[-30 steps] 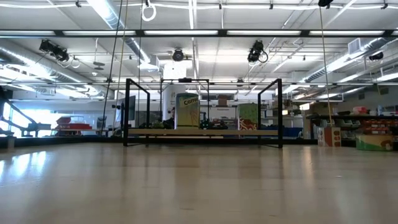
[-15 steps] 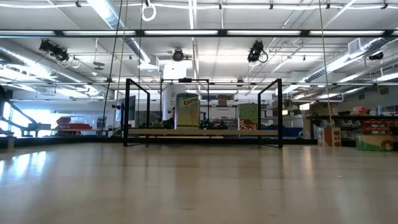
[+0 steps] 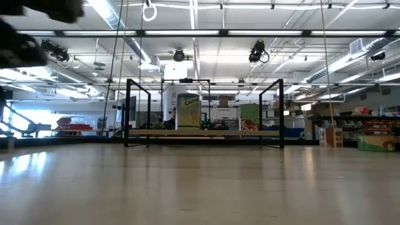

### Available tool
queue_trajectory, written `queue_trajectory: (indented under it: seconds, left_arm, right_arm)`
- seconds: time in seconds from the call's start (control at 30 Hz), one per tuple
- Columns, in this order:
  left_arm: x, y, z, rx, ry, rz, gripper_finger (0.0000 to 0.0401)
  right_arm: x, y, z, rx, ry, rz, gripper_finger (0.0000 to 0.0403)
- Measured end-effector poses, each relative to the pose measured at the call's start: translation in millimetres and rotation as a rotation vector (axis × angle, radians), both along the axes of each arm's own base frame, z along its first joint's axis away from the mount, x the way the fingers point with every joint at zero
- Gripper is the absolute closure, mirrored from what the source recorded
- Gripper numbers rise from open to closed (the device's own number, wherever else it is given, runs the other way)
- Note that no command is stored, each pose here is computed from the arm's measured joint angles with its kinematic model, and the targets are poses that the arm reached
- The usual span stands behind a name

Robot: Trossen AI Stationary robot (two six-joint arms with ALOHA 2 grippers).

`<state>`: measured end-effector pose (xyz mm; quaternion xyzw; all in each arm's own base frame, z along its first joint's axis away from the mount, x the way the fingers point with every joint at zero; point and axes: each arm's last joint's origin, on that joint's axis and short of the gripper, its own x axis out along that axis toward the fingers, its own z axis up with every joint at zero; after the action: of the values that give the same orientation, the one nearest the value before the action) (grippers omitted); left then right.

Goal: Pick and place cans onto a shelf
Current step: Put the canned mixed fruit on the shelf

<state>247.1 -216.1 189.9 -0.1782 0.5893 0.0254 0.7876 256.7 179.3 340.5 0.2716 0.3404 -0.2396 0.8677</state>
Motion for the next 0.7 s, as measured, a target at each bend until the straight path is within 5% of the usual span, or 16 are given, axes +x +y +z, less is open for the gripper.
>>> queue_trajectory:
  seconds: [0.37,0.7]
  left_arm:
    - [-16.3,-0.9,38.9,-0.019,-0.016,0.007,0.0399]
    - [-45.6,-35.1,40.7,-0.035,-0.112,0.043,0.0397]
  right_arm:
    - [24.2,17.6,-22.8,-0.057,0.035,0.131,0.0044]
    - [84.9,75.3,-64.2,-0.144,-0.102,0.785,0.0054]
